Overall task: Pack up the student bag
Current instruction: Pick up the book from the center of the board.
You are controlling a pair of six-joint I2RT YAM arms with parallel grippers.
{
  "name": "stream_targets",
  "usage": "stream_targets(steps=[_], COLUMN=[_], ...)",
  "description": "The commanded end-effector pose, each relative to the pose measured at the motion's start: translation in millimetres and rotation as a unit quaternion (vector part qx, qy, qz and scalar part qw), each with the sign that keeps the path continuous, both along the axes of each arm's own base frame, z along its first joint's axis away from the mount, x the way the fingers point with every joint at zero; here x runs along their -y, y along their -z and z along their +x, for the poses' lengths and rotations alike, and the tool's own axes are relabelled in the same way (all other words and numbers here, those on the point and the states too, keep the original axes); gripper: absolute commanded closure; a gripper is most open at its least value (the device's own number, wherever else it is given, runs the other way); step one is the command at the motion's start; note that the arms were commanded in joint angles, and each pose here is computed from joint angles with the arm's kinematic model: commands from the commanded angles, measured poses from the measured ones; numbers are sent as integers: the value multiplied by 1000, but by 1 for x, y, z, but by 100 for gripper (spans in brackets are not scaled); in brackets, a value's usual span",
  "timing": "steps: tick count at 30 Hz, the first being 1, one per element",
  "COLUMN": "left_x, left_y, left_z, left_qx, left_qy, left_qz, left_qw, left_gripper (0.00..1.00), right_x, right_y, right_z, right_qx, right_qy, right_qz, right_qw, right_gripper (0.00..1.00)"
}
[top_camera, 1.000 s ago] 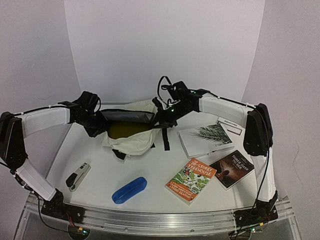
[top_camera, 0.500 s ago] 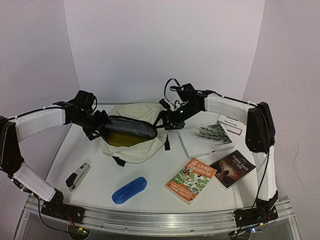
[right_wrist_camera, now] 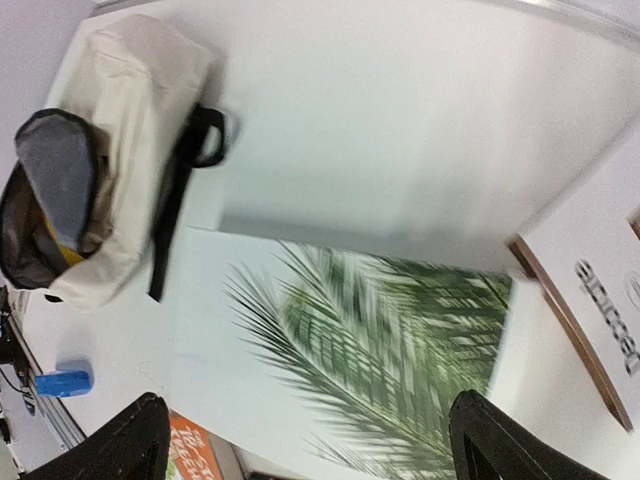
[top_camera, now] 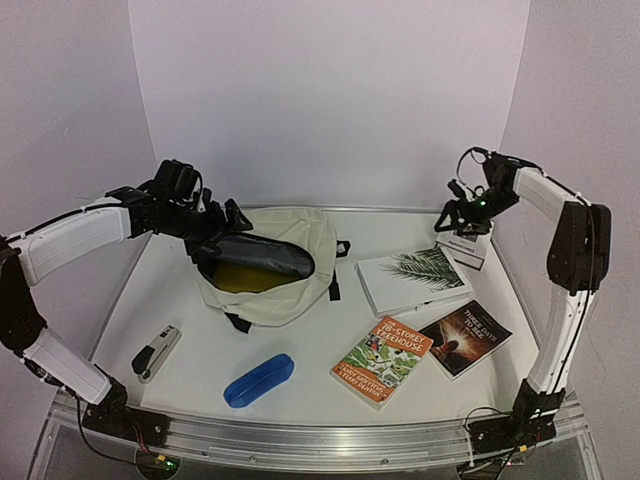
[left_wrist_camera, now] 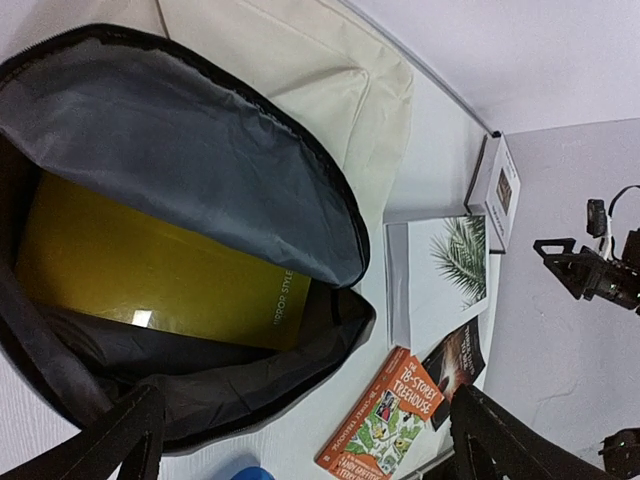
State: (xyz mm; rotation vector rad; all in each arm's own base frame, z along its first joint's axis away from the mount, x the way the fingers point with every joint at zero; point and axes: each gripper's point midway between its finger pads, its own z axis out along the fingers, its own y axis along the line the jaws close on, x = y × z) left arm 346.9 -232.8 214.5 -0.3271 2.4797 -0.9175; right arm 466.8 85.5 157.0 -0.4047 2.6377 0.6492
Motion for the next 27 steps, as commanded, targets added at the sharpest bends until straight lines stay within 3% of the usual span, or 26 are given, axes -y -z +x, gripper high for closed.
stream_targets(steps=[1, 11, 27], left_x=[21, 45, 41], left_y=[-18, -21, -20], left_z=[9, 15, 17], left_qx=[32, 40, 40], left_qy=[30, 56, 36], left_qz=[-10, -6, -1], left_qw=[999, 998, 999], left_gripper=[1, 1, 1], right_x=[58, 86, 48], right_y=[41, 103, 121], right_z=[-30, -37, -44], right_qx=[-67, -111, -171], right_qy=[-20, -44, -44], right_qz=[-56, -84, 50], right_qw=[996, 989, 983], right_gripper=[8, 18, 56])
